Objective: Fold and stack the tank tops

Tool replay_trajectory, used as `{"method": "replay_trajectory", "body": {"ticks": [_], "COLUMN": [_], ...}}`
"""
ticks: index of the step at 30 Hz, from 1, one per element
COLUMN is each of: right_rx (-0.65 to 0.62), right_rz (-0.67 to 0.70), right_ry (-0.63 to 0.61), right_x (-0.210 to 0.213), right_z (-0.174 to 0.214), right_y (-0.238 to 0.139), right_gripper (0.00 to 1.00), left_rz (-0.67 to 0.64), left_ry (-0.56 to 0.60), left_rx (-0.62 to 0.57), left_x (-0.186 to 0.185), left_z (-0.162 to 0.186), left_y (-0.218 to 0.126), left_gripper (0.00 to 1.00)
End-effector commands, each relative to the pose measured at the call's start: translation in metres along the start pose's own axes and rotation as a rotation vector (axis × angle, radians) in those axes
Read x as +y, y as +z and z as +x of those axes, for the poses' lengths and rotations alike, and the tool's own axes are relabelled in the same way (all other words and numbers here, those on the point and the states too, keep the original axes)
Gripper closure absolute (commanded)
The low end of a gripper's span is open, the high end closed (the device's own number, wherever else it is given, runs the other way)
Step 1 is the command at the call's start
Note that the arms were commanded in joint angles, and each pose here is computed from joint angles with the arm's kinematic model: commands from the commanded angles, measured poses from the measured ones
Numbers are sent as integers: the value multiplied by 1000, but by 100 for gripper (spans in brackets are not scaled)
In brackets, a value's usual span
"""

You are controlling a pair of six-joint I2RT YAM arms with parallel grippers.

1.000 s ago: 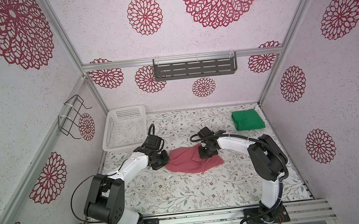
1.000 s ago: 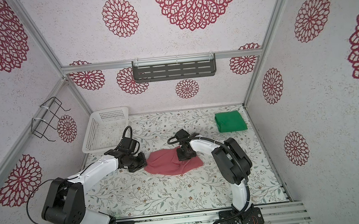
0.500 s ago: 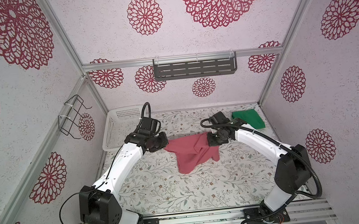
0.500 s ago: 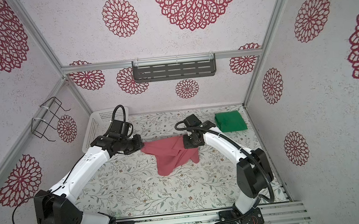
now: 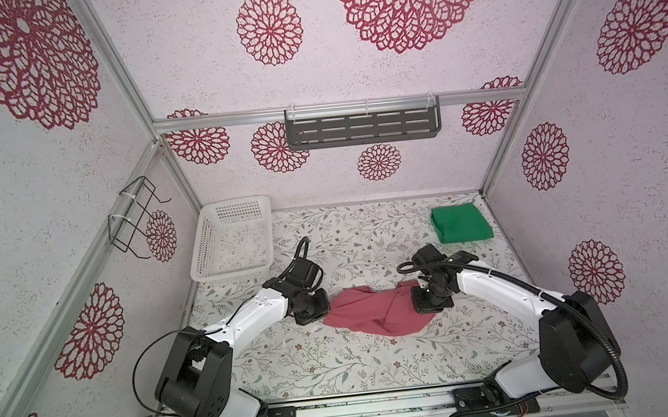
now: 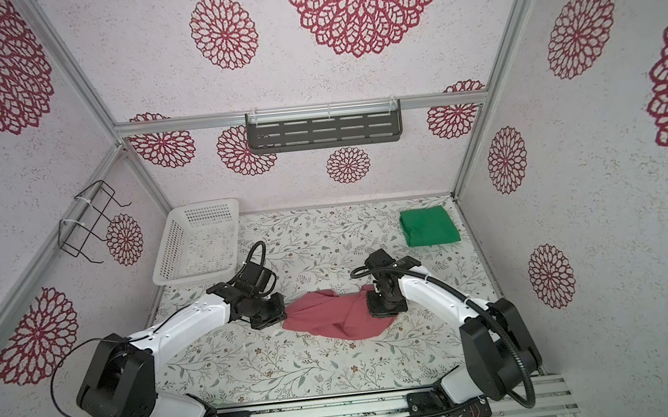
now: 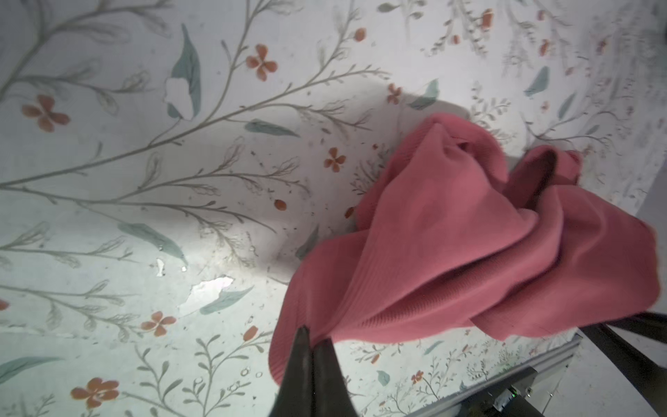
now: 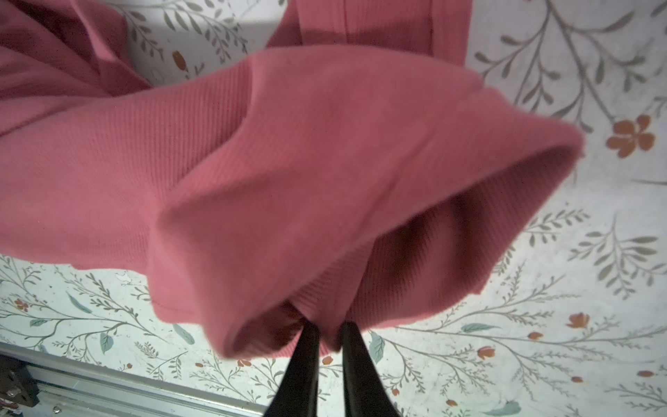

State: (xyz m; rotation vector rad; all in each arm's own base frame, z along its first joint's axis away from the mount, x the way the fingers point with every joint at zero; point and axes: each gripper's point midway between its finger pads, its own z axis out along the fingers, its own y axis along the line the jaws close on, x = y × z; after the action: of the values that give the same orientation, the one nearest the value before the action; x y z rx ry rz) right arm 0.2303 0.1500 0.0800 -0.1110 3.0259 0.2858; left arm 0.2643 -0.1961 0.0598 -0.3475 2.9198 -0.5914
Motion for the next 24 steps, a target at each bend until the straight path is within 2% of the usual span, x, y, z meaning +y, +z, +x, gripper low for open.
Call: {"method": "replay_trajectory", "body": {"ticks": [1,4,12,16,20,22,24], "right_rx": [-37,-43,-44,-48,-59,-83,-126], "right_rz": [-38,-22,-12,4,27,30,15], "right_ry": [15,6,-9,-20,-31,-37,-38], "right_x": [8,9,14,17,17,19,23], "right_z": [-5,-6,-11,-15,-19,-25,-34], "right_y": [-12,-13,-3,-5,-15,-26,-39], "right_gripper": [77,73,75,81,91,100,100], "left_rz": [56,60,57,43,38,40,58], "left_ry": [-18,-11,-3,3,20,43,70], "left_rx": [-25,-17,-7,-5,-15,-41,-83], "left_x": [-15,-18,-20,-17,-21,-29,-41], "left_z": [-10,-10,-12,-11,-14,-21,-34], "left_y": [10,15,19,17,8,-6,-26], "left_gripper": [100,100,100,100,100,100,100]}}
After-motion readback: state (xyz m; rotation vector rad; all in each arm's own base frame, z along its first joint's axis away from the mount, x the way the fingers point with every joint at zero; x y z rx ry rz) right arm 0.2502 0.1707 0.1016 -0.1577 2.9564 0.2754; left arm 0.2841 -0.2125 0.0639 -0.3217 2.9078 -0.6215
